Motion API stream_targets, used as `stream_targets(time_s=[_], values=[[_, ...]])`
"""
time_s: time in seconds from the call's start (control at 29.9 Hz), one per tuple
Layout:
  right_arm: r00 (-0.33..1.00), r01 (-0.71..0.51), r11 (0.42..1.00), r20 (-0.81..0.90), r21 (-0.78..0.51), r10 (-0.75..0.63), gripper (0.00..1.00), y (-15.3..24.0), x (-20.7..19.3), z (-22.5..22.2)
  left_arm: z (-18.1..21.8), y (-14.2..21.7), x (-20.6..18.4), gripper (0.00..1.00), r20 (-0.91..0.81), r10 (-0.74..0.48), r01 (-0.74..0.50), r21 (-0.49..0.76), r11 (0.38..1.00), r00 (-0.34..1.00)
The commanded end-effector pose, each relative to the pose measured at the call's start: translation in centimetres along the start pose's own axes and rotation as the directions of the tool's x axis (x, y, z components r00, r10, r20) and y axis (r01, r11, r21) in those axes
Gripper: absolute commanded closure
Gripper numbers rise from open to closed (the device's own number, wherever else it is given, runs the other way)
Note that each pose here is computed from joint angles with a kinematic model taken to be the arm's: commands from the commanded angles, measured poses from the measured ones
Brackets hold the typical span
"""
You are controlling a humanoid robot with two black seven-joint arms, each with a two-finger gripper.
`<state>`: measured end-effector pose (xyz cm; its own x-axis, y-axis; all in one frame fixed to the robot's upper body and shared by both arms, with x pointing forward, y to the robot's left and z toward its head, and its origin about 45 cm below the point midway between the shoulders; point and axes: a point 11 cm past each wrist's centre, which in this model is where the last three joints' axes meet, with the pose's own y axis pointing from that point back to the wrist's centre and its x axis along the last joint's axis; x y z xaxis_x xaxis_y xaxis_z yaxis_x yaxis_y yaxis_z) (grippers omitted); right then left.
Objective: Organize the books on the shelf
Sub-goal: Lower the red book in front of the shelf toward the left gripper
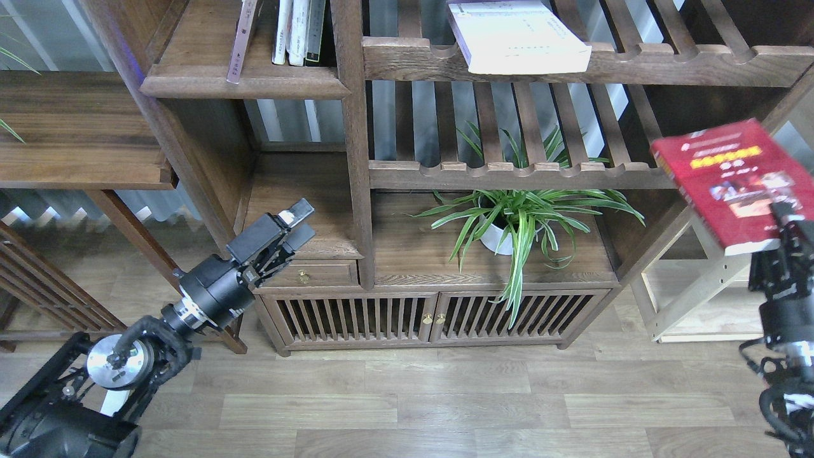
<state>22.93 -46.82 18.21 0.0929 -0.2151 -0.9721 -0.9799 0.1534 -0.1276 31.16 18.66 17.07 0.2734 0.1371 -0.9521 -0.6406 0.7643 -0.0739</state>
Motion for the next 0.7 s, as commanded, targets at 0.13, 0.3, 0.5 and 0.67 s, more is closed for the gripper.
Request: stream_targets(time_s=[0.13,0.3,0.5,0.67], values=[[0.997,-0.079,0.99,-0.025,-0.121,0.076,0.98,1.9,2.3,3.4,-2.9,-0.5,-0.3,0.01,-0.058,-0.026,0.029,0.05,0.998,0.998],[0.995,-0.1,0.975,-0.01,-0.201,0.1,0.98,2.4,3.2,6.4,-5.1,-0.9,-2.0,0.01,-0.157,-0.096,0.107,0.065,0.992,0.983],[0.994,-0.097,0.947,0.022,-0.306,0.109,0.97,2.4,3.6,10.6,-5.7,-0.5,-1.7,0.01,-0.222,-0.1,0.113,0.046,0.993,0.97],[0.993,-0.06,0.928,0.07,-0.367,0.092,0.97,1.9,3.3,14.3,-6.2,-0.4,-1.4,0.01,-0.28,-0.102,0.116,0.032,0.993,0.955]])
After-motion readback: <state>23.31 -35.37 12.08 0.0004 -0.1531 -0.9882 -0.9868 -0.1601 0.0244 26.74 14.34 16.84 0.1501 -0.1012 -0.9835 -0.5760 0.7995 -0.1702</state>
